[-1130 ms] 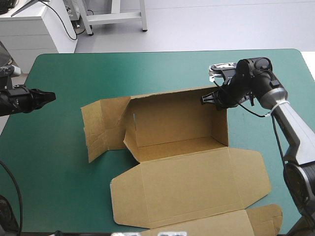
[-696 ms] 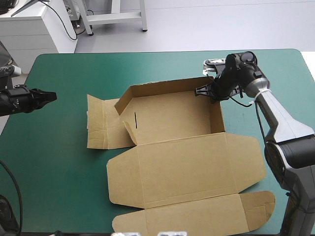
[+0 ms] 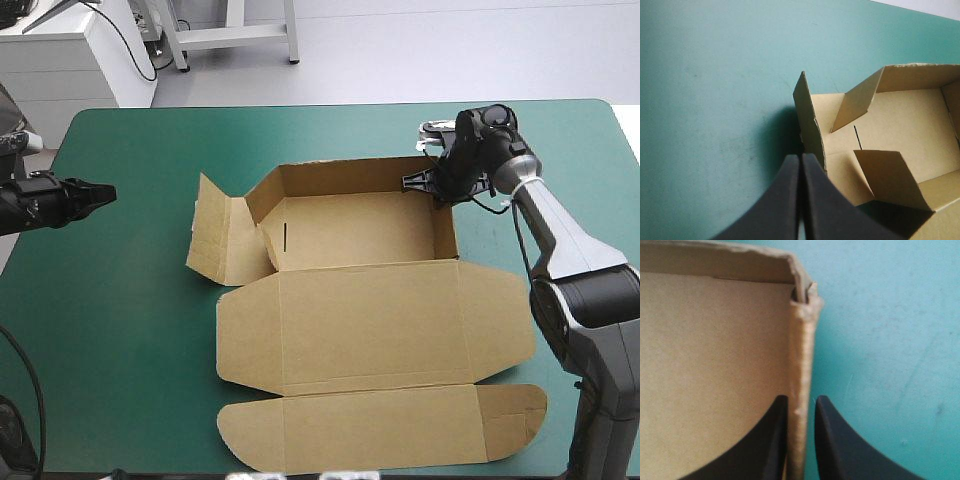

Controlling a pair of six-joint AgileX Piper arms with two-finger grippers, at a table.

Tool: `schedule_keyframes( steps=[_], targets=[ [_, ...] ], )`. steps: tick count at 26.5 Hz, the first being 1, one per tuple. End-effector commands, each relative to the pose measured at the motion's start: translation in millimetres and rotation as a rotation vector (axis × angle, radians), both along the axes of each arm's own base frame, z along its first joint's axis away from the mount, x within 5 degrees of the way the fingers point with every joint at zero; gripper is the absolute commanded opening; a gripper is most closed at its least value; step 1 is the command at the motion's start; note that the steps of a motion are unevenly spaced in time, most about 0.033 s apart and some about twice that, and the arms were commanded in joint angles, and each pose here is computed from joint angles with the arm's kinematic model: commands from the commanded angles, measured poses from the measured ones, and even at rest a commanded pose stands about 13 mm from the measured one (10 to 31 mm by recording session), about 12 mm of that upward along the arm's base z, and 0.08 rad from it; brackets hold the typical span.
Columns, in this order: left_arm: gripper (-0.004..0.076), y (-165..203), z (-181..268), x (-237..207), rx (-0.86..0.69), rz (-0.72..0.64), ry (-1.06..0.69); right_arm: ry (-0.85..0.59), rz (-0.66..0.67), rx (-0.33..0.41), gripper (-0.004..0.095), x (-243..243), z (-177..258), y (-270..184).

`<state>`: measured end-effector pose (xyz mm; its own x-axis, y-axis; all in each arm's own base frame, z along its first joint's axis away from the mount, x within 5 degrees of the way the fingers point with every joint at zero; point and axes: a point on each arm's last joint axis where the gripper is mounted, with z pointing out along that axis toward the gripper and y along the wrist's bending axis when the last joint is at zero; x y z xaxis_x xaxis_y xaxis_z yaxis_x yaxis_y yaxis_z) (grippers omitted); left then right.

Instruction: Fold the box

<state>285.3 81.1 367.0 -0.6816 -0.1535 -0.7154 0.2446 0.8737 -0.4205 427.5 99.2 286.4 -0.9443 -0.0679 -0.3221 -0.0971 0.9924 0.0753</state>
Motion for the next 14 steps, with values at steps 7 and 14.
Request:
schedule_keyframes(
  steps=[7,14],
  targets=[
    [-0.0008,-5.1,20.2,-4.4,-0.036,0.013,-0.081,-0.149,-0.032,0.034,0.0584,-12.2,68.4,-10.8],
    [-0.0008,-4.2,18.3,-2.6,-0.041,0.013,-0.076,-0.076,-0.028,0.057,0.0584,-31.1,58.1,-10.5]
  ],
)
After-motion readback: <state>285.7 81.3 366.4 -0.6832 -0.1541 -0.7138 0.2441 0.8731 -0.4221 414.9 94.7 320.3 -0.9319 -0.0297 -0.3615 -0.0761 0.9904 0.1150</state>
